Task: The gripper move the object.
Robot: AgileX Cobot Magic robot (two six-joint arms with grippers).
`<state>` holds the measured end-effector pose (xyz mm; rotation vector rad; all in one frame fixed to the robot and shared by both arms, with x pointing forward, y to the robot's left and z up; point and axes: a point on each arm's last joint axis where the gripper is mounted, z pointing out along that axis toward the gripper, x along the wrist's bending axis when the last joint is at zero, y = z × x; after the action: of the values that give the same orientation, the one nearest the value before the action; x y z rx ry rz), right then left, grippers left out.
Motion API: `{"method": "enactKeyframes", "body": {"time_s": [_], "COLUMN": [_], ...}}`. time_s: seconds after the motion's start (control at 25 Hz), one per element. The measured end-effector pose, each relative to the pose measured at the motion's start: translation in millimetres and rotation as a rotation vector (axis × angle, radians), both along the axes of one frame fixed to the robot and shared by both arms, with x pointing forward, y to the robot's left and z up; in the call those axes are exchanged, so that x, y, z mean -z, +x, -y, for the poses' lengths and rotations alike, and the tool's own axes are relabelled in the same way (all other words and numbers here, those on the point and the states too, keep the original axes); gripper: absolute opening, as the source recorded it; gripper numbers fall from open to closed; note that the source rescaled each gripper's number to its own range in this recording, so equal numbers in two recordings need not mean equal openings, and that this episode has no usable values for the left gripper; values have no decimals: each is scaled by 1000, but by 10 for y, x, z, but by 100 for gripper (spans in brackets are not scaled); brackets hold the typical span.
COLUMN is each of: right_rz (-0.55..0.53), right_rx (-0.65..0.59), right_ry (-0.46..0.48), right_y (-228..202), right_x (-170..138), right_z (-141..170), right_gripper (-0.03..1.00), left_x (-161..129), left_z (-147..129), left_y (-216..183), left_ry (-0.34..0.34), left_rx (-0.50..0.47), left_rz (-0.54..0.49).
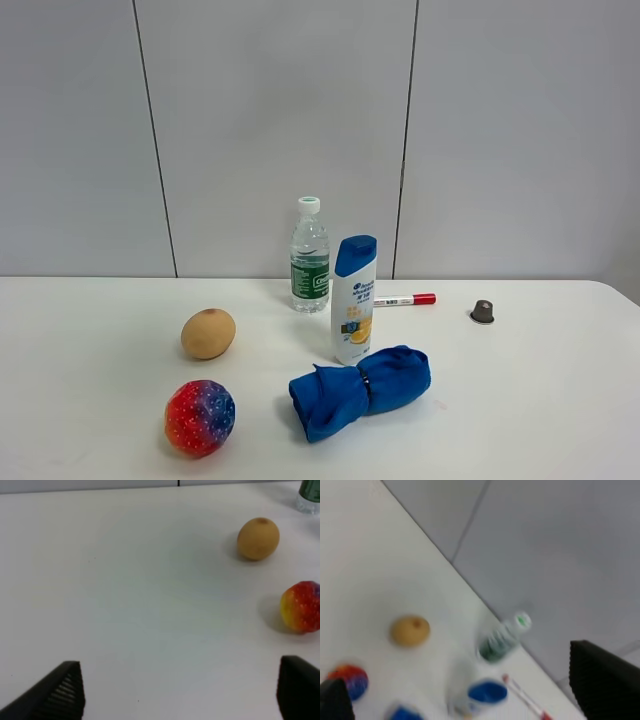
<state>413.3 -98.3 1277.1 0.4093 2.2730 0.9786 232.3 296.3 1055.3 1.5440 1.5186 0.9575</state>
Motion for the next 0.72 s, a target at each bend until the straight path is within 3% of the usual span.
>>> {"method": "enactKeyframes", "body": {"time_s": [0.24, 0.4, 0.56, 0.72], "right_rz": [-53, -121, -217, -238], "right_rx": [51, 103, 291, 511], "right_ry": [-78, 15, 72, 89], "right_y": [-257, -436, -448, -503], "right_x": [477, 807, 1175, 1449], "right_z": [400, 670, 1054, 1475], "right_gripper": [68, 68, 68, 72], "left_x": [0, 0, 0, 0], "left_z": [0, 0, 0, 0], "left_y": [0, 0, 0, 0], "left_ry": [0, 0, 0, 0], "left_rx": [0, 0, 0, 0], "left_rz": [0, 0, 0, 0]}}
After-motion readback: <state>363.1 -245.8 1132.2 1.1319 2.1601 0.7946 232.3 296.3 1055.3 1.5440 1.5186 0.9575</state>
